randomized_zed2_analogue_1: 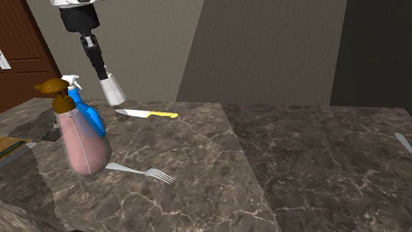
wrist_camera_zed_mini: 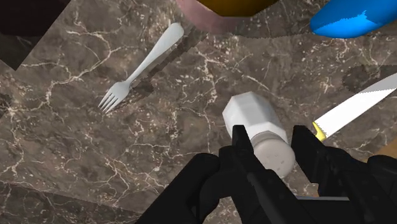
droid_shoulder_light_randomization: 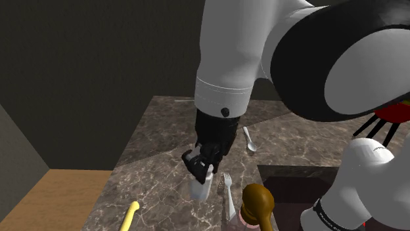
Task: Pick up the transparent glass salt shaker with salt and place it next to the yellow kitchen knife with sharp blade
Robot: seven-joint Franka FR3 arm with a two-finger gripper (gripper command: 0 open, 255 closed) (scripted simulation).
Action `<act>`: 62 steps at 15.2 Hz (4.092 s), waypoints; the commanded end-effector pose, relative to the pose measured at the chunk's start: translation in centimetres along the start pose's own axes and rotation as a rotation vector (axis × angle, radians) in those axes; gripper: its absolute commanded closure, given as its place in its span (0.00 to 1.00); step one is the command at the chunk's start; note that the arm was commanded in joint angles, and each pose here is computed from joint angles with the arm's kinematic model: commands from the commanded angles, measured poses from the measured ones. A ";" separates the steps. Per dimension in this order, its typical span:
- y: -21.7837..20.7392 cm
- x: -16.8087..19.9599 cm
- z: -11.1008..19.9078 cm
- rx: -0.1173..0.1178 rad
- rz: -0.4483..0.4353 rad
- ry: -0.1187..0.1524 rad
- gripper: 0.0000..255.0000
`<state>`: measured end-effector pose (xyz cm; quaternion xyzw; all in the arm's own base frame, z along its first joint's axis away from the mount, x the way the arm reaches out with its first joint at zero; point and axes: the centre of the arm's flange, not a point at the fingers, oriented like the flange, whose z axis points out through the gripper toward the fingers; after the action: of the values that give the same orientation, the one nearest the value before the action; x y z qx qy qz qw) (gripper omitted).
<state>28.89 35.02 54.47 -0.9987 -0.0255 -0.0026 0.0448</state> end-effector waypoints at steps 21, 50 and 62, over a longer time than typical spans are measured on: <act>-6.0 -8.8 7.7 0.000 0.002 0.000 1.00; -5.2 -8.9 17.3 0.000 0.002 0.000 0.00; -5.2 -8.9 12.3 0.000 0.002 0.000 0.00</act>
<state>19.81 40.81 42.55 -0.9987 -0.0246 -0.0026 0.0448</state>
